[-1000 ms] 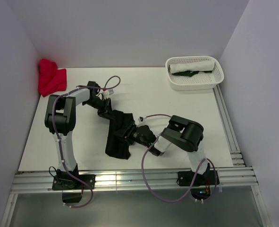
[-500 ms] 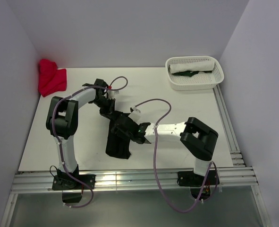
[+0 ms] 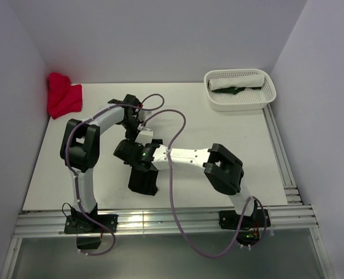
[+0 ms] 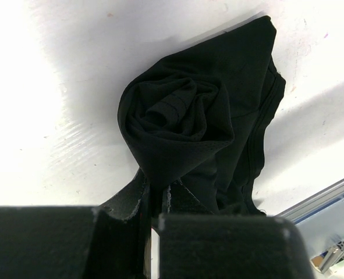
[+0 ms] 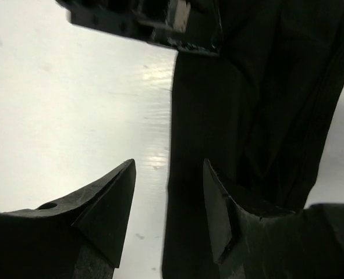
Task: Roll the t-shirts
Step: Roll the tshirt
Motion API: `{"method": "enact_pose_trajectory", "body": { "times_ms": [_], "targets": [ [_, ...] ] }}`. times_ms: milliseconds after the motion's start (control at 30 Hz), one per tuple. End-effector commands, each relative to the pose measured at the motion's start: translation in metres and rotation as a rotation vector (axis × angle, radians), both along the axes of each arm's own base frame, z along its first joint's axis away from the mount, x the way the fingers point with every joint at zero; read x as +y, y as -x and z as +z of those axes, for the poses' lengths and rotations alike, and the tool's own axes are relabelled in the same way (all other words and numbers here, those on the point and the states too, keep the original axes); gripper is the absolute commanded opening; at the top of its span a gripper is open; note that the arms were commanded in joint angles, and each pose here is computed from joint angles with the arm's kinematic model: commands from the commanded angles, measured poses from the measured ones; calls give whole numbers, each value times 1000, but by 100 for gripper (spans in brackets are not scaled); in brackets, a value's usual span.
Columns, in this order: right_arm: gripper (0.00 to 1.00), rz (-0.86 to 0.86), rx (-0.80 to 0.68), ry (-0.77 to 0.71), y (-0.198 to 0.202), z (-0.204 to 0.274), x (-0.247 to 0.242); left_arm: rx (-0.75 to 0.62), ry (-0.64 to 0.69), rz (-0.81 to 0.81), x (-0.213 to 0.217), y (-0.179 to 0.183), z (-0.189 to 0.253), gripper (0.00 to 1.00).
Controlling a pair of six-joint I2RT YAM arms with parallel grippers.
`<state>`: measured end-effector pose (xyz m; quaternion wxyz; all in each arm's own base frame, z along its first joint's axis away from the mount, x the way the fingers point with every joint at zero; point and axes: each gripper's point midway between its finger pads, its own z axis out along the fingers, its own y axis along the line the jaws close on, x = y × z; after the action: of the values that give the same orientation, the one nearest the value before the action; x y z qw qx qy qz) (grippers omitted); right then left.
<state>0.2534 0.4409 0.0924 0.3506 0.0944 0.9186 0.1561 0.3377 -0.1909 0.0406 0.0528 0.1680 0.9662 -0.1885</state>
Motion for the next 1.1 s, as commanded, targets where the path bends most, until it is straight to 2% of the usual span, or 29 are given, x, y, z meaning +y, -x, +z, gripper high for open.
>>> {"method": "enact_pose_trajectory", "body": {
  "times_ms": [0,300,567,700,733,867,900,1067],
  "targets": [
    [57,-4,-14,111,-3,-9,-12,-23,-26,-8,-4,-3,9,0],
    [57,19,43,166,6,-38,-13,1,-18,-22,-20,4,11,1],
    [59,40,96,207,20,-60,-17,-6,9,-20,-27,0,18,16],
    [58,46,124,223,25,-71,-19,-26,39,-25,-32,-5,27,33],
    [57,50,131,220,27,-74,-19,-28,46,-26,-31,-7,29,40],
    [38,50,140,198,31,-82,-23,-54,157,-39,-37,-16,54,60],
    [36,49,137,181,31,-79,-22,-72,179,-44,-38,-21,62,66],
    [20,67,85,72,30,-76,-21,-85,313,-55,-28,-34,94,71]
  ]
}}
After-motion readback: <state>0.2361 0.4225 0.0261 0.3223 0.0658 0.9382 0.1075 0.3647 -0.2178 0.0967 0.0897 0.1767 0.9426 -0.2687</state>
